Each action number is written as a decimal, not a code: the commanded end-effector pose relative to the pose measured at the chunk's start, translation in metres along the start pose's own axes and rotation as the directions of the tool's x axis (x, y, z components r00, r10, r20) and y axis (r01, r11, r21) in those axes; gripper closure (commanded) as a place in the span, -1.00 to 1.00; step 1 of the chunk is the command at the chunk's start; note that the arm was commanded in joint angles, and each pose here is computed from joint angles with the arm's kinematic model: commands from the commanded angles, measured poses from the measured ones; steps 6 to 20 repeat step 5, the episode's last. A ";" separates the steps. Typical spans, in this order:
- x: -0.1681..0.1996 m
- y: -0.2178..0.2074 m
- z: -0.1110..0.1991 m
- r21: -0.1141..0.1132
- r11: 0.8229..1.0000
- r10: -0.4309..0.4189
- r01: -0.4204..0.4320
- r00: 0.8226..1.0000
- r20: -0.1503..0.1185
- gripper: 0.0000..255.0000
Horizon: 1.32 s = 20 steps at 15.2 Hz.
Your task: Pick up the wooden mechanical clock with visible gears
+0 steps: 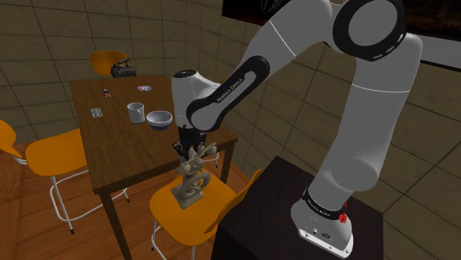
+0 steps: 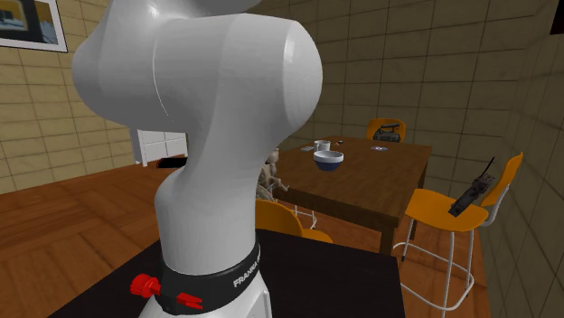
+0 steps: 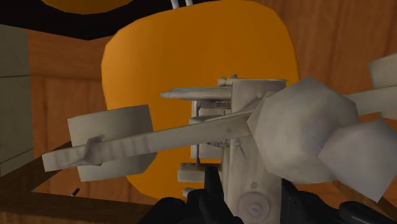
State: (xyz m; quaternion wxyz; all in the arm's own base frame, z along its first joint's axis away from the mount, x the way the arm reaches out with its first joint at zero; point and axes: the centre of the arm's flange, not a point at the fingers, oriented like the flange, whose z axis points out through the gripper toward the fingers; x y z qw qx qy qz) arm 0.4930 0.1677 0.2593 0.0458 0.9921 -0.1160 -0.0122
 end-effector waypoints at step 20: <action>0.000 0.002 -0.023 0.001 1.000 0.000 0.000 1.000 -0.002 1.00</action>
